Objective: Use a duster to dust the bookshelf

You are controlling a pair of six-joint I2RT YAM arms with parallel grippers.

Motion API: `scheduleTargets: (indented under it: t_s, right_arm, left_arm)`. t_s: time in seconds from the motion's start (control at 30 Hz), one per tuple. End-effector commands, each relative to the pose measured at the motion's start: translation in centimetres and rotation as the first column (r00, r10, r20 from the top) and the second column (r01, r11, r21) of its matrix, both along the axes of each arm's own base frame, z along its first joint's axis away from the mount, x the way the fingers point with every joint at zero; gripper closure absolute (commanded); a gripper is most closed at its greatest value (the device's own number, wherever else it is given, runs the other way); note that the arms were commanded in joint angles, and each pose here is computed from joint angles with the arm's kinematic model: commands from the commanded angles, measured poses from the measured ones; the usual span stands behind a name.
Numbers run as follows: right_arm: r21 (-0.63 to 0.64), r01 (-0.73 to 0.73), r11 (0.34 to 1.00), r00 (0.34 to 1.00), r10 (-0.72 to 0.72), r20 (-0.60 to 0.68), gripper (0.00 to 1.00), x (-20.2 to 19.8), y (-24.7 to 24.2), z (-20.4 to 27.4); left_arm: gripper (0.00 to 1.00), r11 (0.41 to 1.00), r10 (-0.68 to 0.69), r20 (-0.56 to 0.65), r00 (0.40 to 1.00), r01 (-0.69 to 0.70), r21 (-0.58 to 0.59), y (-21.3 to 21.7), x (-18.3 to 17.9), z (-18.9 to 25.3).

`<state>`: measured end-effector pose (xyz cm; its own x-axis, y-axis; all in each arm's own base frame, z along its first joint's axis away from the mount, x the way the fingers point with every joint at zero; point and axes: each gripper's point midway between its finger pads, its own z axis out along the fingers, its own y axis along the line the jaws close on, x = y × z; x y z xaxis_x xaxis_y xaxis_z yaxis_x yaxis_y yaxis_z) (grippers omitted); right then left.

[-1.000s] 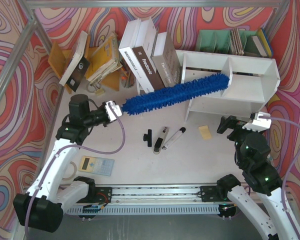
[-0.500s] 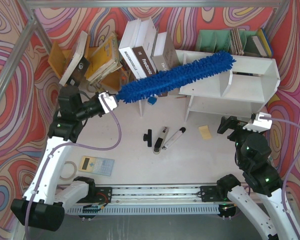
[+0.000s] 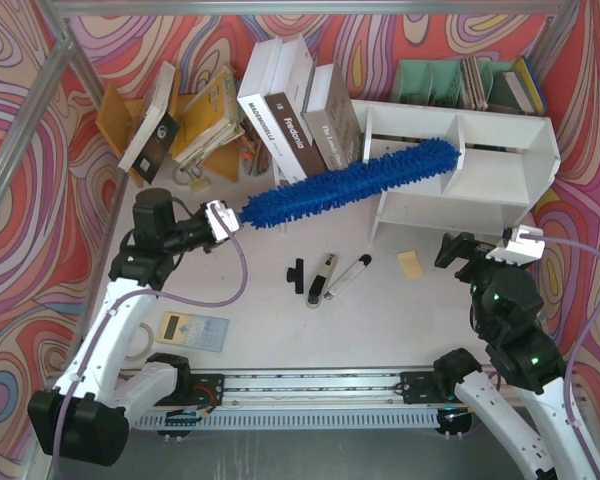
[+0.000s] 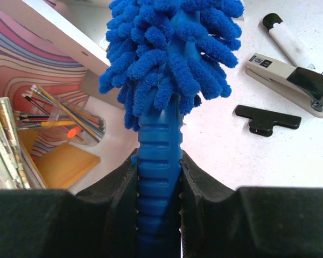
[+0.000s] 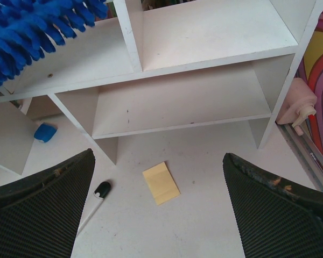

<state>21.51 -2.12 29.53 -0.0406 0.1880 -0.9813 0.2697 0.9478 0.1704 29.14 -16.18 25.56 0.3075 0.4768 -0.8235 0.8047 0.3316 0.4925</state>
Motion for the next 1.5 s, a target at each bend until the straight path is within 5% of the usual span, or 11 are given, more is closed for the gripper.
scheduleTargets:
  t_s: [0.0,0.5,1.1,1.47]
  right_arm:
    - [-0.008,0.016,1.000,1.000,-0.015,0.020,0.10,0.2,-0.3,0.4]
    - [-0.014,0.018,1.000,1.000,-0.018,0.003,0.10,0.5,-0.2,0.1]
    - [-0.017,0.019,1.000,1.000,-0.019,-0.002,0.10,0.6,-0.2,0.0]
    - [-0.016,0.019,1.000,1.000,-0.019,0.004,0.10,0.4,-0.3,0.1]
  left_arm:
    - [1.00,1.000,-0.023,0.125,0.992,0.023,0.001,0.1,0.2,4.8]
    - [1.00,1.000,0.005,0.242,0.970,-0.009,0.015,3.4,1.3,12.4]
    - [1.00,0.999,-0.012,0.121,0.993,0.017,-0.039,1.9,0.7,4.3]
    - [1.00,1.000,-0.015,0.210,0.978,0.016,-0.006,2.2,0.7,10.1]
